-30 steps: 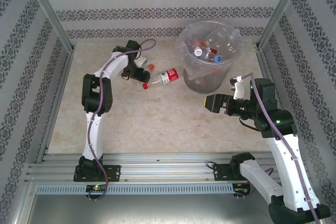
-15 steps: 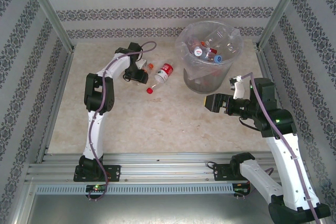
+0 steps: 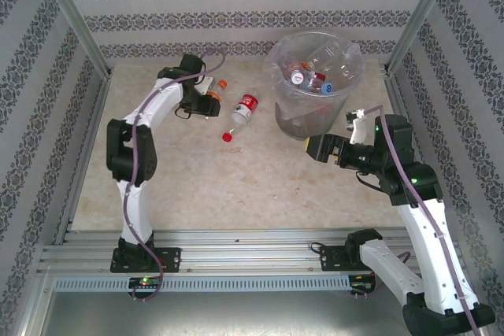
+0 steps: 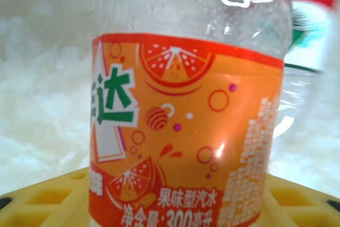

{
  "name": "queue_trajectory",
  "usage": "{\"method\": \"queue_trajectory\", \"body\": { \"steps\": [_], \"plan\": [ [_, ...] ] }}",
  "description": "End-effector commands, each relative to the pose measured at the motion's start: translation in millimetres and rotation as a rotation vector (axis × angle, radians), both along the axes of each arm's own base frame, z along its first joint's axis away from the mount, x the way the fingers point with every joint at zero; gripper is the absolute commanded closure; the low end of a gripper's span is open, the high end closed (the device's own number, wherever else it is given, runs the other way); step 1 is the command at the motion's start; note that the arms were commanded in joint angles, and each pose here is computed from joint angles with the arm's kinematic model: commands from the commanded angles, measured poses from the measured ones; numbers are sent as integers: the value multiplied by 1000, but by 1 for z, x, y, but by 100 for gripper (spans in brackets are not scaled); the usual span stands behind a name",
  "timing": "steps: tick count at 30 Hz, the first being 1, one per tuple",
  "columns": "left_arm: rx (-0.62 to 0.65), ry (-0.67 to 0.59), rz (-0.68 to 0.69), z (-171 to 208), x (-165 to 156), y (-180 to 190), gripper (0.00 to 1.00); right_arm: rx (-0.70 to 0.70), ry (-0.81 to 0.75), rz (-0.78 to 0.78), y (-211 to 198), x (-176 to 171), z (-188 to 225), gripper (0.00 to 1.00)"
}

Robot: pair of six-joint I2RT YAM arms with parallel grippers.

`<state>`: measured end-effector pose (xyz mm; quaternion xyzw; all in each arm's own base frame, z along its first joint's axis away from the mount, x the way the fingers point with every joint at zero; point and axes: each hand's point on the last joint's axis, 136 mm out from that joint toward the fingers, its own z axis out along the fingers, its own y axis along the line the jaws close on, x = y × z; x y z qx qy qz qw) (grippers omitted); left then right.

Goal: Put the plastic bottles in the bin

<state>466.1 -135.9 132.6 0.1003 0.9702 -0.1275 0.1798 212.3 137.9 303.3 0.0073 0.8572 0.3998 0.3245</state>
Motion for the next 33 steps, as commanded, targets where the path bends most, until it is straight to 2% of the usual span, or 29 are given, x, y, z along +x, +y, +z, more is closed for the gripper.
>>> {"method": "queue_trajectory", "body": {
  "steps": [1,6,9,13,20,25,33],
  "plan": [
    [-193,-56,-13,38,-17,-30,48,99,-48,3,8,10,19,2],
    [-404,-110,-42,78,-60,-65,49,161,-71,-4,18,24,32,2],
    [-550,-151,-80,105,-88,-90,49,154,-76,-5,26,34,32,2],
    [-676,-186,-138,132,-126,-124,50,157,-97,9,45,44,39,2],
    [-937,-194,-187,166,-172,-164,51,111,-100,43,77,58,38,2],
    [-1020,-171,-251,181,-197,-184,51,91,-90,73,92,66,33,2],
    [-1028,-157,-333,190,-218,-206,50,93,-77,94,104,74,27,2]
  ]
}}
